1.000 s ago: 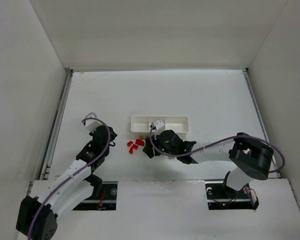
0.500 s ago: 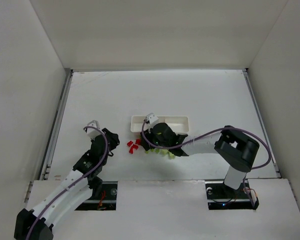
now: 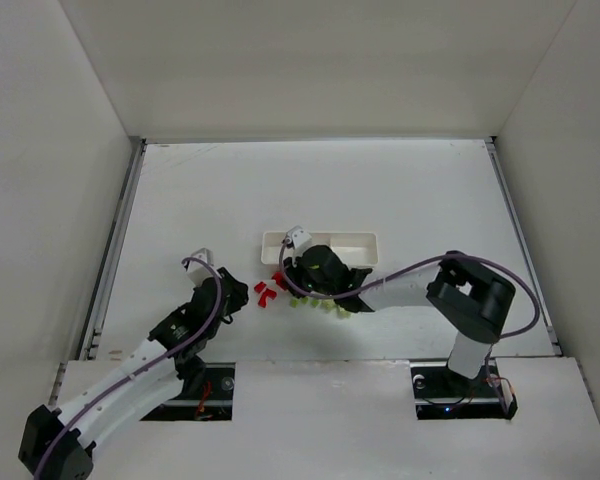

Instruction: Sort the legos into containers by color

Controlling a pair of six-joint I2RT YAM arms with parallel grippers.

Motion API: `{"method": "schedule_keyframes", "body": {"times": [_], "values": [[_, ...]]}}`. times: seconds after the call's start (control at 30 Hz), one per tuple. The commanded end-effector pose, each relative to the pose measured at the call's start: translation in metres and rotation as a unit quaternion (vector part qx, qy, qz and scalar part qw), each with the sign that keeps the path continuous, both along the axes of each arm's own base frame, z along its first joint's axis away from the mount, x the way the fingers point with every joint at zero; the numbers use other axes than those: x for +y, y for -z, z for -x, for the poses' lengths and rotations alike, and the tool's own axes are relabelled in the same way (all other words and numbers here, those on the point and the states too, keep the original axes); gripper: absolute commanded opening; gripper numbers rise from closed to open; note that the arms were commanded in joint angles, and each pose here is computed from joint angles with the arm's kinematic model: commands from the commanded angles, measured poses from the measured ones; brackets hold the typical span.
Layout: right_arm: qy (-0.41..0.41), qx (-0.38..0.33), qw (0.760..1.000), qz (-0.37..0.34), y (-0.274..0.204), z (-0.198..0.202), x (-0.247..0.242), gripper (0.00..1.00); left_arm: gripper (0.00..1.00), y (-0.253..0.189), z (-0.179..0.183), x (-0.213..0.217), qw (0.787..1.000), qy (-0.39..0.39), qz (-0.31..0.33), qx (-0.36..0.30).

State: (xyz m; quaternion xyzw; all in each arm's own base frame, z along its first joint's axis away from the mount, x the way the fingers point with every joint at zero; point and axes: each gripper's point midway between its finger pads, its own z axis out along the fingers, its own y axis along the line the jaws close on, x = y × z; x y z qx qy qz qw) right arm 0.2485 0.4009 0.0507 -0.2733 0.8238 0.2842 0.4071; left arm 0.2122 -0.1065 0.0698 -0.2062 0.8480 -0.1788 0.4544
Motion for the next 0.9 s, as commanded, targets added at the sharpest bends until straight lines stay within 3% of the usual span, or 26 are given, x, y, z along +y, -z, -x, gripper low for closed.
{"method": "schedule_keyframes", "body": {"times": [0.0, 0.2, 0.47, 0.87], "values": [[-0.003, -0.054, 0.995, -0.083, -0.074, 0.004, 0.007, 0.13, 0.27, -0.002, 0.003, -0.009, 1.0, 0.015, 0.006, 0.002], [0.037, -0.092, 0.988, -0.121, -0.124, 0.001, -0.032, 0.14, 0.26, -0.004, 0.004, -0.03, 0.998, 0.059, -0.004, 0.007], [0.246, -0.101, 0.961, -0.071, -0.104, -0.06, -0.143, 0.14, 0.26, 0.009, 0.014, -0.052, 0.992, 0.111, -0.05, 0.033], [0.299, -0.064, 0.951, -0.042, -0.069, -0.073, -0.171, 0.19, 0.3, 0.026, 0.007, -0.059, 0.986, 0.123, -0.106, 0.041]]}}
